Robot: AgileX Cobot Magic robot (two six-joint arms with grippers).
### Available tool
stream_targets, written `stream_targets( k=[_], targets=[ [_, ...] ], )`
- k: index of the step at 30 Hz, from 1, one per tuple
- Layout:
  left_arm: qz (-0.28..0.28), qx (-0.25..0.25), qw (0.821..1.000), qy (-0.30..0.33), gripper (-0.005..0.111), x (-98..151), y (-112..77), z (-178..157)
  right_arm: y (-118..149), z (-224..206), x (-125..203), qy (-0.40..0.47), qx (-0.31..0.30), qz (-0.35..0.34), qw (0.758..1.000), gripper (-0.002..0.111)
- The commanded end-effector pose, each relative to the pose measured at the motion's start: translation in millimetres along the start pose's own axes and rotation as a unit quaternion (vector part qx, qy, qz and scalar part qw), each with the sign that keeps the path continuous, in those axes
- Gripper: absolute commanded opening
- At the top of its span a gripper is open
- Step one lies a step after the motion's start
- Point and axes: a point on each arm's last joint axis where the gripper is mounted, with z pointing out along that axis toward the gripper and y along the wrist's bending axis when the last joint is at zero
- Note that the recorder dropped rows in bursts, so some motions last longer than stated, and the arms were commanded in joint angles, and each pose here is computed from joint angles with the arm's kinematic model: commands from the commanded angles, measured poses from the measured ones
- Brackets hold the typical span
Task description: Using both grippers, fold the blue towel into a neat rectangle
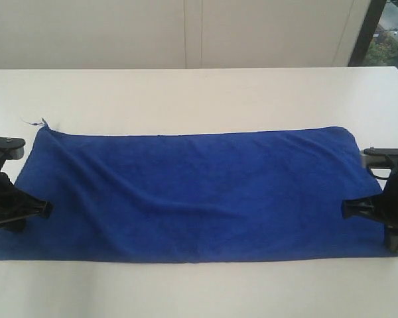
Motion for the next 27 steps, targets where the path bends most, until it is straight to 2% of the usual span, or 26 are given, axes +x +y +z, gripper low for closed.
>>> stream_targets(
  k=[1,5,11,17,27],
  targets=[
    [-0.002,0.005,0.999,0.034,0.000,8.9,-1.8,0.8,-2.7,-7.2,-2.1,-0.037,-0.002,0.006,0.999,0.000],
    [0.000,0.008,0.999,0.034,0.000,6.3,-2.7,-10.3,-3.3,-24.1,-4.5,-0.091,-0.012,0.008,0.996,0.000],
    [0.006,0.008,1.000,0.018,0.000,1.9,-3.5,-26.4,-3.2,-27.8,-5.9,-0.108,-0.015,0.008,0.994,0.000],
    [0.020,0.000,0.999,0.045,0.000,9.4,-1.5,-19.8,-3.1,-28.0,-6.5,-0.111,-0.016,0.008,0.994,0.000],
    [0.034,-0.006,0.990,0.134,0.000,21.5,1.1,0.3,-3.0,-28.1,-6.9,-0.113,-0.017,0.008,0.993,0.000]
  ],
)
